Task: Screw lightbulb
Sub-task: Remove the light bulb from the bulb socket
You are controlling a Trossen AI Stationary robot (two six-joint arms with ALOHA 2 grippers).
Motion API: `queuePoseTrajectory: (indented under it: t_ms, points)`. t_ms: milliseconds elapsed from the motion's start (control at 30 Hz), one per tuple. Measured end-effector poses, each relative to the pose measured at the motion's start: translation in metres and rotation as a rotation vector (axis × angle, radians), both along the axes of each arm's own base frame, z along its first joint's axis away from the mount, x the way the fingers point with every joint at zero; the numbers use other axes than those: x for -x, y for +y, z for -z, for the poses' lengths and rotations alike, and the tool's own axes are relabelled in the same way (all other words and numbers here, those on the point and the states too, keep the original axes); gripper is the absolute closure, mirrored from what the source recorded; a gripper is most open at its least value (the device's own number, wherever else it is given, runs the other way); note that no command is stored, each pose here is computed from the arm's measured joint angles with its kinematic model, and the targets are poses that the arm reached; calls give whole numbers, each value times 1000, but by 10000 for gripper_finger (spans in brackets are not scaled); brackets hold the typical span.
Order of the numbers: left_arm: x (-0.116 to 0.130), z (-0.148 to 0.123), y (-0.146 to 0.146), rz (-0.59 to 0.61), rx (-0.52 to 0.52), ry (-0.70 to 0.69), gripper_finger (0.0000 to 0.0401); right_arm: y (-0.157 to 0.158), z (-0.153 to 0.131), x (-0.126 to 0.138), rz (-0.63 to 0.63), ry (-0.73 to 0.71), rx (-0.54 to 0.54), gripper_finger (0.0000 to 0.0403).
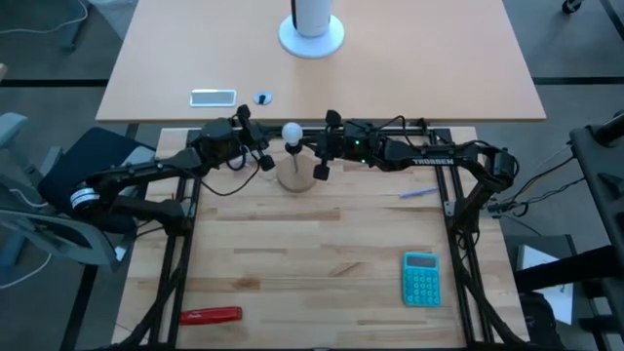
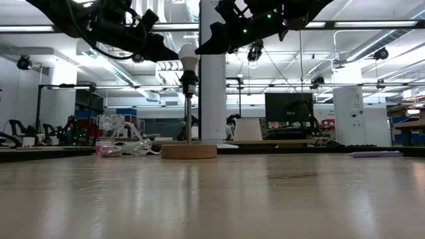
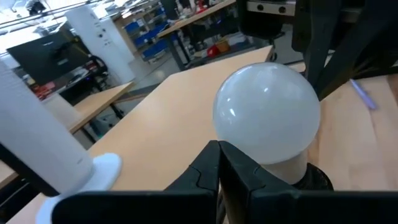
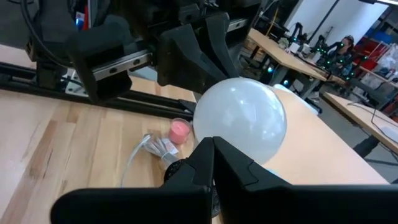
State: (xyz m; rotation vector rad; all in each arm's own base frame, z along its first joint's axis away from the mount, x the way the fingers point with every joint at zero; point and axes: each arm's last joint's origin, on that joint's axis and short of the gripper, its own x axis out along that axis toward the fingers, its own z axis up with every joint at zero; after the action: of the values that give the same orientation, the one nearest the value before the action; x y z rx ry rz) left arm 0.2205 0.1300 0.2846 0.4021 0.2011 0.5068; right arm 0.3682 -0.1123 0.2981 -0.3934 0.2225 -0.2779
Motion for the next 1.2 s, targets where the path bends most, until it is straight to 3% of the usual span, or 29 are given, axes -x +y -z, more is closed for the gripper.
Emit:
queuePoseTrajectory:
  t_ms: [233, 700, 1000, 1200]
  points:
    - [0, 0, -1, 26, 6, 0, 401, 0, 0, 0, 6, 1, -1, 403]
    - [3, 5, -7, 95, 48, 63, 401, -12, 5, 5, 168, 55, 1, 403]
    - [8, -1, -1, -109, 5, 39, 401, -10, 6, 5, 96, 74, -7, 403]
    - [-2, 1, 4, -107, -43, -2, 401, -9, -2, 3, 48, -10, -3, 403]
